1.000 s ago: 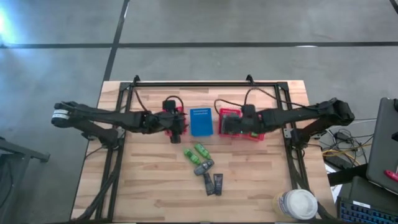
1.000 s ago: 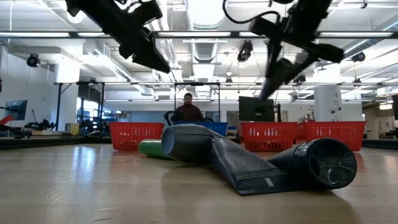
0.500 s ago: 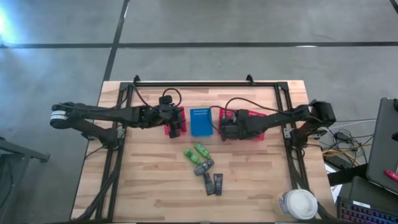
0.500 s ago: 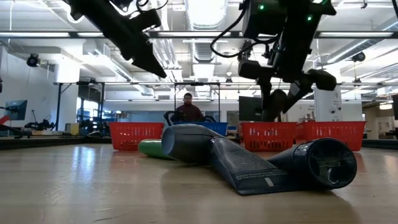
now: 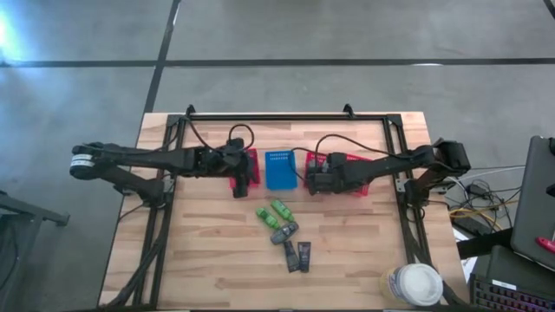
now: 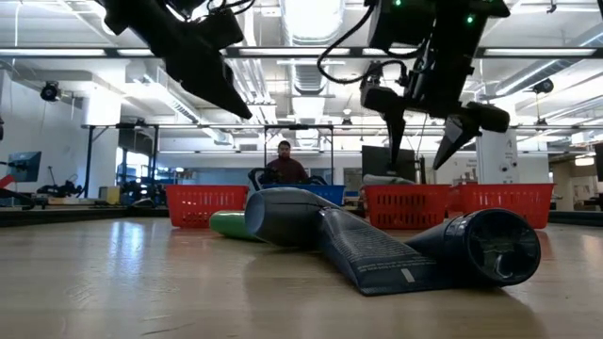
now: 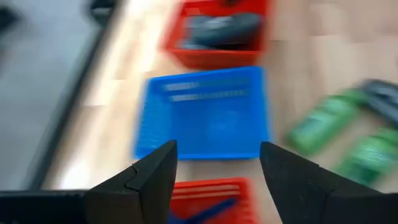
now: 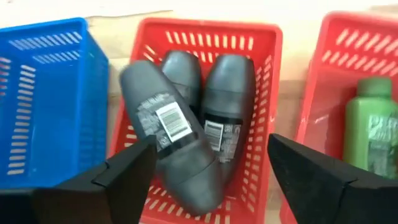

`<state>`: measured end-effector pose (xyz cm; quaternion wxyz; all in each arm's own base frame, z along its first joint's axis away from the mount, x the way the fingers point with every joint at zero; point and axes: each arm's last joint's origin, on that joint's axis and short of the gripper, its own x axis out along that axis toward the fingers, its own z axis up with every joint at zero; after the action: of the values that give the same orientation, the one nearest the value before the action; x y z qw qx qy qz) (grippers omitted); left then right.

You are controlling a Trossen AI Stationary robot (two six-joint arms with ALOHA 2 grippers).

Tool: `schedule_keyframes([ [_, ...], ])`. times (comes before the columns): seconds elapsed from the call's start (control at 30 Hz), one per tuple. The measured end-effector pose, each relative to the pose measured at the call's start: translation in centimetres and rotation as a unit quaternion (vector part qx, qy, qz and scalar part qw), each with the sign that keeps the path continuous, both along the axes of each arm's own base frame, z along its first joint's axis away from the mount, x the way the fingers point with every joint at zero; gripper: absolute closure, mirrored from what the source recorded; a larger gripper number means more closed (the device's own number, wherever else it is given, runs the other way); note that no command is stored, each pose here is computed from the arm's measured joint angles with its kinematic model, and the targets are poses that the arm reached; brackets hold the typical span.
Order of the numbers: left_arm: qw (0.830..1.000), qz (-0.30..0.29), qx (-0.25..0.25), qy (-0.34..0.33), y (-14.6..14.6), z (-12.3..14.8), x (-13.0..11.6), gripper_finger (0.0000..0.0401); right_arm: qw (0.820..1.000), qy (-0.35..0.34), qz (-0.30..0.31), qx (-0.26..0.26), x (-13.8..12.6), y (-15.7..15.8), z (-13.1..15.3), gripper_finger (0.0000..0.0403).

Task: Pick & Place Travel size toiletries
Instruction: Put the gray deodorant into the middle red bin

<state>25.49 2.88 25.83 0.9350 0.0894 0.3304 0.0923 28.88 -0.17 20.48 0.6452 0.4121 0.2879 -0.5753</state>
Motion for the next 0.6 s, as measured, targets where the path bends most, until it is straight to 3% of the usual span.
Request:
schedule_keyframes([
  [0.13, 0.994, -0.083, -0.065, 0.004, -0.6, -0.3, 0.1, 0.0167, 0.998, 0.004, 0.057, 0.007, -0.5, 0.0, 1.5, 0.0080],
  [0.27, 0.989, -0.111, -0.097, 0.022, -1.4, -1.4, 0.9, 0.0167, 0.988, 0.018, 0.147, 0.030, -1.4, 0.2, 2.9, 0.0075],
  [0.37, 0.984, -0.096, -0.142, 0.040, -2.8, -2.9, 1.9, 0.0167, 0.979, 0.023, 0.200, 0.042, -2.2, 0.3, 3.5, 0.0083],
  [0.47, 0.977, -0.032, -0.202, 0.067, -4.9, -4.4, 3.4, 0.0167, 0.972, 0.024, 0.232, 0.037, -3.2, 0.3, 4.1, 0.0095],
  [0.6, 0.970, 0.010, -0.224, 0.091, -8.3, -5.6, 5.0, 0.0167, 0.965, 0.004, 0.259, 0.039, -4.9, 0.5, 5.2, 0.0108],
])
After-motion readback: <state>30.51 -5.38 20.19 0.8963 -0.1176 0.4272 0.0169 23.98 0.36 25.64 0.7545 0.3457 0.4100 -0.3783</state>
